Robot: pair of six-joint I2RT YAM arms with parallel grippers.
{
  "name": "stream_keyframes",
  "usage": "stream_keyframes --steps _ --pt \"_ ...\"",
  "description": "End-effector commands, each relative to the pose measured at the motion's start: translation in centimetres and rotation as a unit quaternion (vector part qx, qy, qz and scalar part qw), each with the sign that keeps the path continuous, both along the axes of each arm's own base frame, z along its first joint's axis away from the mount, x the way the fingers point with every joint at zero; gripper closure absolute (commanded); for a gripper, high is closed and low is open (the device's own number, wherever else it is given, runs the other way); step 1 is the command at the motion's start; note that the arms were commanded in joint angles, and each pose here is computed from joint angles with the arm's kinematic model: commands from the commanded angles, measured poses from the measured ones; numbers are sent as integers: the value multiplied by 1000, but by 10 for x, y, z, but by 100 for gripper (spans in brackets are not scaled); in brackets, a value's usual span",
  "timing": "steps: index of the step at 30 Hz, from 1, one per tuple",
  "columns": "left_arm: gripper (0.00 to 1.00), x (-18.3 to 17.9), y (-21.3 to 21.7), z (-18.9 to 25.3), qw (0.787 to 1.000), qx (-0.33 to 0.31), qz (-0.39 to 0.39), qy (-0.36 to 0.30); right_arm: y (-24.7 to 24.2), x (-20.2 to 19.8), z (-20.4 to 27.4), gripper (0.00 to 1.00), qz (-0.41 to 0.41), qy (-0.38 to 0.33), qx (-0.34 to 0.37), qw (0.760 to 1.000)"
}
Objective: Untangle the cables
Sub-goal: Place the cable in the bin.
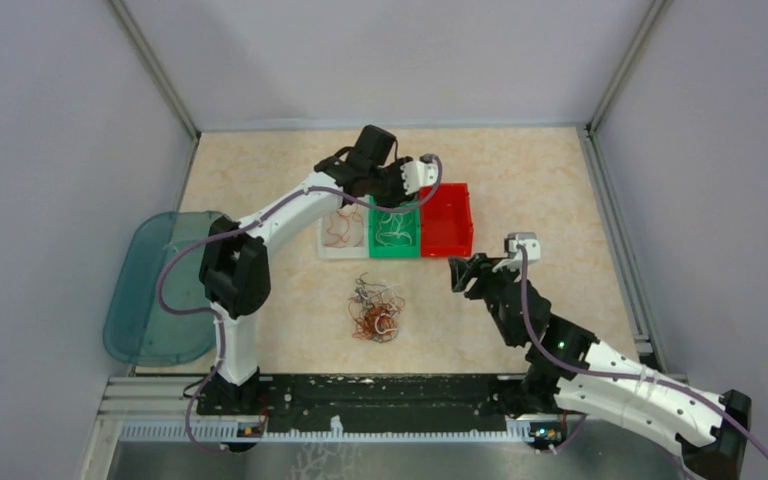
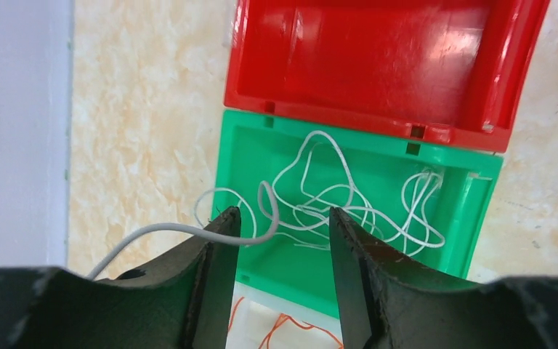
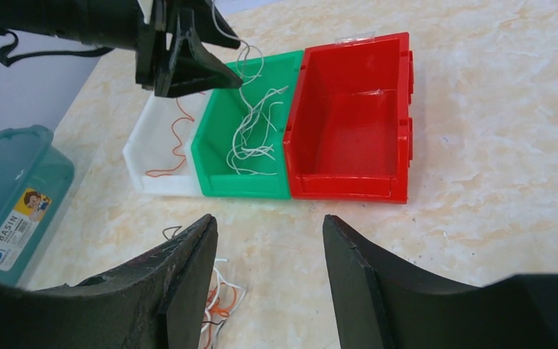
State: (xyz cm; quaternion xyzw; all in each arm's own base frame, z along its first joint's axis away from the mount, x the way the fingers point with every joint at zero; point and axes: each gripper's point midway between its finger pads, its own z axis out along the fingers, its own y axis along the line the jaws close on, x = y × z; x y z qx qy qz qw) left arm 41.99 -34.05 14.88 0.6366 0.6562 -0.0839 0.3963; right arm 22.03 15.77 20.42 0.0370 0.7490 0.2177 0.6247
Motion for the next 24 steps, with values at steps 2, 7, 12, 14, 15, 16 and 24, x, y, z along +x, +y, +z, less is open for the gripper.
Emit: stream_keyframes --steps 2,7,12,14,15,16,24 --pt "45 -17 2 57 999 -39 -12 23 2 3 33 44 0 -20 27 999" --pt "36 -47 13 65 997 -38 -40 61 7 4 31 44 8 -13 26 1000" --pt "22 -75 32 58 992 -39 -51 111 16 15 29 43 18 -2 22 1000" --pt "6 -96 41 55 985 -27 -84 151 21 24 31 43 26 4 25 999" --pt "4 -106 44 51 981 -17 -98 169 26 29 34 42 34 5 29 999" --pt "4 -116 49 47 976 -6 -112 187 30 35 36 42 43 7 32 999" --pt "6 -146 45 56 954 -47 -216 201 87 77 60 29 221 -22 50 974"
